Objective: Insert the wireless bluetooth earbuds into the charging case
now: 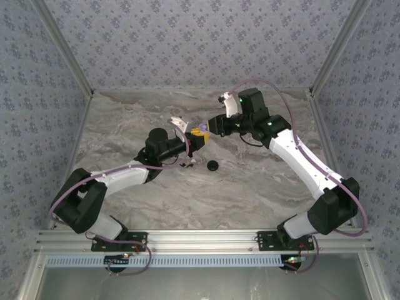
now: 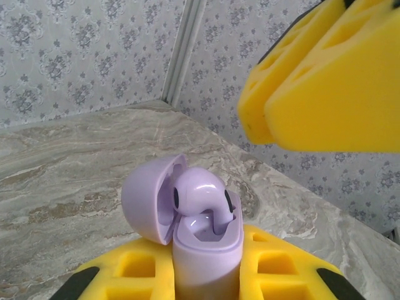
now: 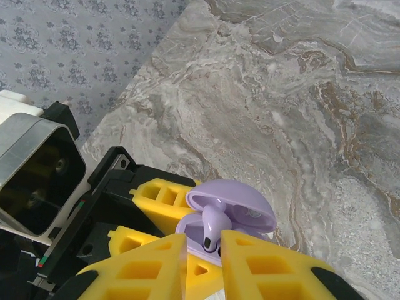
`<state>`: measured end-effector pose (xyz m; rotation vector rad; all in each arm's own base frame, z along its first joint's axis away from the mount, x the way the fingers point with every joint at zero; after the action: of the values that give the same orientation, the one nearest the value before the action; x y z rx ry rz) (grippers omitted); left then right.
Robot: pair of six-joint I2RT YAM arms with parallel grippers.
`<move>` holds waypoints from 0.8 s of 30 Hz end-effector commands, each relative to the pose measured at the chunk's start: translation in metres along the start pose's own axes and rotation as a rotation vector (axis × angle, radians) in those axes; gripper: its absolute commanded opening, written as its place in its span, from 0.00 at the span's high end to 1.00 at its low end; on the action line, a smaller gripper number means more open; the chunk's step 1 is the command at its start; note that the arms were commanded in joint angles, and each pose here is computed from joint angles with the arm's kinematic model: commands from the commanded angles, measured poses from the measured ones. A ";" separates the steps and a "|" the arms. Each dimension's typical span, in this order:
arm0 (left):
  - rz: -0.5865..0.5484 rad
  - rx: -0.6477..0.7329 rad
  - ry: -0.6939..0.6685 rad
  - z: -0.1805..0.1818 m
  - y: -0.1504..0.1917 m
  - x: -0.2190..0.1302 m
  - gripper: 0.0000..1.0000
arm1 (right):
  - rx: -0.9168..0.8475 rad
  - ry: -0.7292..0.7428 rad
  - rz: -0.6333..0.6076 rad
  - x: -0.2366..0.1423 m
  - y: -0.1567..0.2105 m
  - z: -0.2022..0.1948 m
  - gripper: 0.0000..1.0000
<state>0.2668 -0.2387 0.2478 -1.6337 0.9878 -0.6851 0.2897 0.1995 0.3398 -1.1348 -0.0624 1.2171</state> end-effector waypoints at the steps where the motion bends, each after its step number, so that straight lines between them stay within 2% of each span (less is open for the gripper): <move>1: -0.039 0.046 0.056 -0.010 -0.013 -0.003 0.90 | -0.025 -0.020 0.006 -0.004 -0.005 0.008 0.78; 24: -0.038 0.058 0.101 -0.017 -0.015 -0.004 0.91 | -0.023 -0.039 0.073 0.011 0.000 0.008 0.77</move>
<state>0.2605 -0.2410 0.2514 -1.6028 1.0301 -0.7389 0.2917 0.2090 0.3322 -1.1357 -0.0421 1.2793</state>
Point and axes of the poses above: each hand's point on the last joint's axis, 136 mm out from that joint toward the fingers, its own x axis out along the fingers, its own z axis along the line the jaws close on, y = z × x, the point moved 10 cm from there along -x, back along the fingers, and after that the axes turned 3 degrees about x, right-handed, at the moved point
